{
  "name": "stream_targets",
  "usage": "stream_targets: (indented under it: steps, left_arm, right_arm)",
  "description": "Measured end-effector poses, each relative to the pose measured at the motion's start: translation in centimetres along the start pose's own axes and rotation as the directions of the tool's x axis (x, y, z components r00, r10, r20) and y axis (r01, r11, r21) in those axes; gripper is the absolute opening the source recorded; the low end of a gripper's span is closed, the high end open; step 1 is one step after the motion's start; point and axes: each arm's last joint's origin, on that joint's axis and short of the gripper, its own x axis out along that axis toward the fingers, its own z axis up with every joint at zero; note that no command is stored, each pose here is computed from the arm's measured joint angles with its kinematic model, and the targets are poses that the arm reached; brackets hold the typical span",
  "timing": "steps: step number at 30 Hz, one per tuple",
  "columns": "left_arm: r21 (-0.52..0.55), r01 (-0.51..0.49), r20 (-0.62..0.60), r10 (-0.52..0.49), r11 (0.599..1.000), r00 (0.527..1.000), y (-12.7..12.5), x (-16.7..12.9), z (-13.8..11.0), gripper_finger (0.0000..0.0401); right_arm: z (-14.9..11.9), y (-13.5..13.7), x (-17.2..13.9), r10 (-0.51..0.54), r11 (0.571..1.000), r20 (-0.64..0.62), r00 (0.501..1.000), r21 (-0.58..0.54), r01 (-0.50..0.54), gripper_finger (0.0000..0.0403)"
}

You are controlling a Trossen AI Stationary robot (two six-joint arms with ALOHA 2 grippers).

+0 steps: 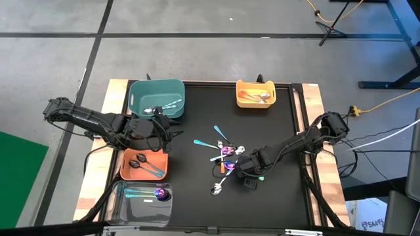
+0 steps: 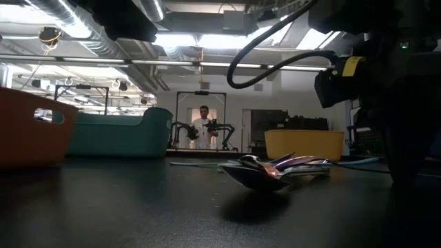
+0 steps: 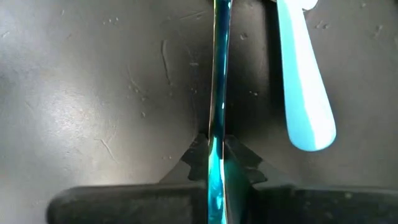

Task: Sort silverware by color (type)
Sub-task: Put the violet spoon into the transparent bin

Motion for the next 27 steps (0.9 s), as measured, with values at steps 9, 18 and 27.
stream_targets:
  steps: [9, 18, 27]
  left_arm:
    - [0.0, 0.0, 0.0, 0.0, 1.0, 1.0, 0.0, 0.0, 0.0, 0.0162]
    - [-0.001, -0.001, 0.0, 0.001, 1.0, 1.0, 0.0, 0.0, 0.0, 0.0162]
    - [0.004, 0.0, 0.009, 0.0, 1.0, 1.0, 0.0, 0.0, 0.1, 0.0162]
  right_arm:
    - [0.3, 0.4, -0.6, -0.008, 1.0, -0.009, 1.0, -0.006, 0.008, 0.0004]
    - [1.5, 1.6, -2.5, 0.019, 0.999, 0.023, 1.0, -0.042, -0.018, 0.0002]
    - [2.5, 2.8, -4.9, 0.036, 0.991, 0.093, 0.995, -0.133, -0.023, 0.0001]
